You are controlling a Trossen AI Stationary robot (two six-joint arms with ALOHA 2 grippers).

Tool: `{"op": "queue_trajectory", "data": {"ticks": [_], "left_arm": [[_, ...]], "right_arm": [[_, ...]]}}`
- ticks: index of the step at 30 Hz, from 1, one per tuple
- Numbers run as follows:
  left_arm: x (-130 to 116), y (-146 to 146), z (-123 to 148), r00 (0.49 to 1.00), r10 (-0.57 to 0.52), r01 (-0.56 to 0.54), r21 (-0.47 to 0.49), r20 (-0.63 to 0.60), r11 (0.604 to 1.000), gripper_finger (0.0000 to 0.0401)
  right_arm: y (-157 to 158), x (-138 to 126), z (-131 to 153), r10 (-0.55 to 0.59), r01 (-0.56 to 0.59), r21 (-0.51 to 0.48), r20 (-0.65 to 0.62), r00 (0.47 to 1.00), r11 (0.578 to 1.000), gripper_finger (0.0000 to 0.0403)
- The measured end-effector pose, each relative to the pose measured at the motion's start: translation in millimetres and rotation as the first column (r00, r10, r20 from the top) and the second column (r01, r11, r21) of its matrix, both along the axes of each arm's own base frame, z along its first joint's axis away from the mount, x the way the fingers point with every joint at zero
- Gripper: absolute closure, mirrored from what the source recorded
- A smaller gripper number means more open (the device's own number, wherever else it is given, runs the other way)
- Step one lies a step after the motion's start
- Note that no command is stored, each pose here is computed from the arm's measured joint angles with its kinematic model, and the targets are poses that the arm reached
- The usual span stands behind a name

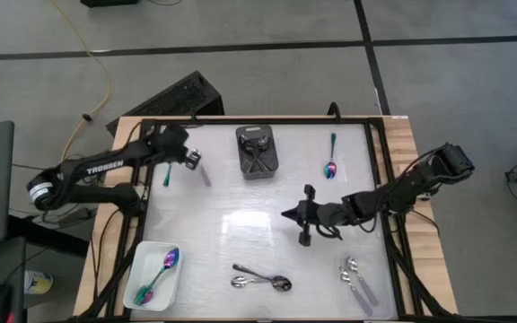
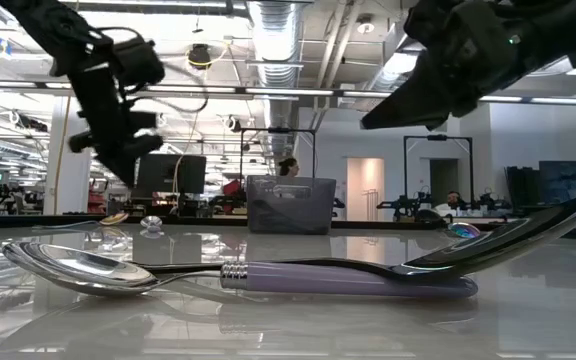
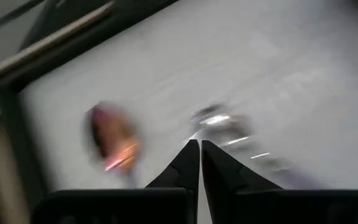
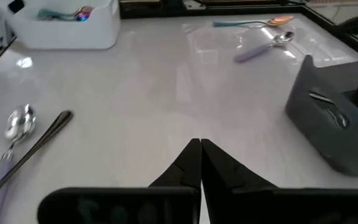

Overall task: Sort silverware by color (type)
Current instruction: Put the blue spoon into the white bin

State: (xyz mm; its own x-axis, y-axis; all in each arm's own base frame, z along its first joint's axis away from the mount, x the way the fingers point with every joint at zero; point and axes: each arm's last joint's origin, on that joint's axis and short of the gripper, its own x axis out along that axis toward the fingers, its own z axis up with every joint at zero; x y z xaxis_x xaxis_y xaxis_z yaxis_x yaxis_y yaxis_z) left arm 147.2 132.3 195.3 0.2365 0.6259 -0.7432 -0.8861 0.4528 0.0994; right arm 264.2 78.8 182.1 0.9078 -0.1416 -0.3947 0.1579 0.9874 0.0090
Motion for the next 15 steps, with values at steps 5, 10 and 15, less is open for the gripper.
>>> {"op": "queue_trajectory", "data": {"ticks": [5,10,15], "left_arm": [[-21,11,-6,0.991,0.126,-0.13,-0.083,-0.05,0.988,0.0363],[-27,8,-10,0.985,0.146,-0.158,-0.139,-0.092,0.978,0.0309],[-27,4,-19,0.983,0.151,-0.166,-0.161,-0.101,0.973,0.0262]], "right_arm": [[8,-5,-4,0.037,-0.038,-0.022,-0.048,0.998,0.999,0.0375],[16,-11,-10,0.073,-0.078,-0.044,-0.116,0.991,0.996,0.0374],[17,-14,-13,0.085,-0.096,-0.067,-0.151,0.985,0.993,0.0373]]}}
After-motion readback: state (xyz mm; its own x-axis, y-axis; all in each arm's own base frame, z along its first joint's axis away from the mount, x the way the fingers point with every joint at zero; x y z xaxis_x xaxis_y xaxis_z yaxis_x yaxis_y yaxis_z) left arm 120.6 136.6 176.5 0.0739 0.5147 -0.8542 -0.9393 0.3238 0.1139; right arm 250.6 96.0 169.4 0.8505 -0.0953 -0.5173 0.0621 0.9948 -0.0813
